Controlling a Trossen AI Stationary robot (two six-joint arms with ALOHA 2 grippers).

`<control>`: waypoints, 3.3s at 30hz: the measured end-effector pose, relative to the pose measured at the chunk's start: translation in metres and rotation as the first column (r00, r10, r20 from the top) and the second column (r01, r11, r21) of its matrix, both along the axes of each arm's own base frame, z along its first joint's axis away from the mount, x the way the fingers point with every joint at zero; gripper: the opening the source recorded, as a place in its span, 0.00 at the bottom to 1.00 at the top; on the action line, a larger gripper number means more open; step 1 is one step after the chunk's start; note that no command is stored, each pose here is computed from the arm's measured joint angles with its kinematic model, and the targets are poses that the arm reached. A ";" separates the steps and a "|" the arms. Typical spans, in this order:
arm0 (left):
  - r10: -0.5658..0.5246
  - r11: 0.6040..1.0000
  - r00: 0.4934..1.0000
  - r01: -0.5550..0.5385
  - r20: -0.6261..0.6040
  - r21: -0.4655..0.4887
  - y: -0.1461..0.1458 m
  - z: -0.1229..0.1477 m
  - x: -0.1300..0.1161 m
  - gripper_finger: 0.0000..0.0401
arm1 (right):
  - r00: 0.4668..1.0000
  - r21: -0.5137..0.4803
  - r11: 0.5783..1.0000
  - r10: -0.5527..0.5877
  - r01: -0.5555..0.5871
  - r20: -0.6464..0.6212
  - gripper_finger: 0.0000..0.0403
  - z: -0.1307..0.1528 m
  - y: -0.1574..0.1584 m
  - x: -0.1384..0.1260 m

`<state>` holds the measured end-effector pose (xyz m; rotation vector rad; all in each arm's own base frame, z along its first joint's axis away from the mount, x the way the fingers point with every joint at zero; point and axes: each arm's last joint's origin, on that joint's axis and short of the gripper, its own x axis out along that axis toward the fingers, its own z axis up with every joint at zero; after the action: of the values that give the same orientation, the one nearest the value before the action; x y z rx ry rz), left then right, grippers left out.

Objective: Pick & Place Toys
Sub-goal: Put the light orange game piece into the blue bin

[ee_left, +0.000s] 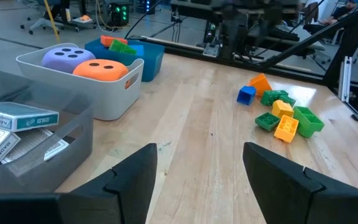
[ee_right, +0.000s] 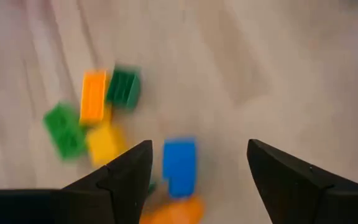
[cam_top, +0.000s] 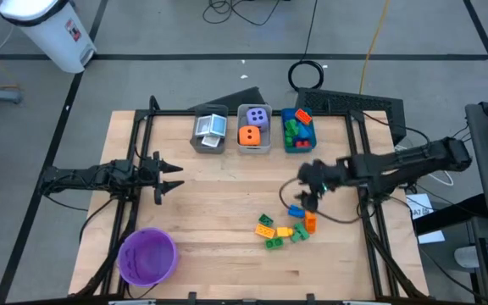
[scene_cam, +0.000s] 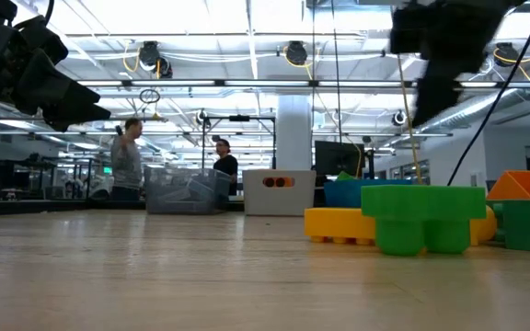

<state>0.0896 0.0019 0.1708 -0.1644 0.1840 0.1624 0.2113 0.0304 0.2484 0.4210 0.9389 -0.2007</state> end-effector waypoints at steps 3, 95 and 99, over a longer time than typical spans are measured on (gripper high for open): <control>0.000 1.000 1.000 0.000 0.000 0.000 0.000 0.000 0.000 0.61 | 0.996 0.057 0.998 -0.028 0.033 -0.091 0.63 -0.006 0.018 -0.009; 0.000 1.000 1.000 0.000 0.000 0.000 0.000 0.000 0.000 0.61 | 0.931 -0.010 0.933 -0.360 0.360 -0.057 0.33 -0.001 0.018 -0.027; 0.000 1.000 1.000 0.000 0.000 0.000 0.000 0.000 0.000 0.61 | 0.919 -0.071 0.916 -0.393 0.394 0.030 0.33 0.007 -0.002 -0.025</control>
<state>0.0896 0.0019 0.1708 -0.1643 0.1838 0.1629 0.1866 0.0280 0.2553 0.5388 0.8212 -0.5990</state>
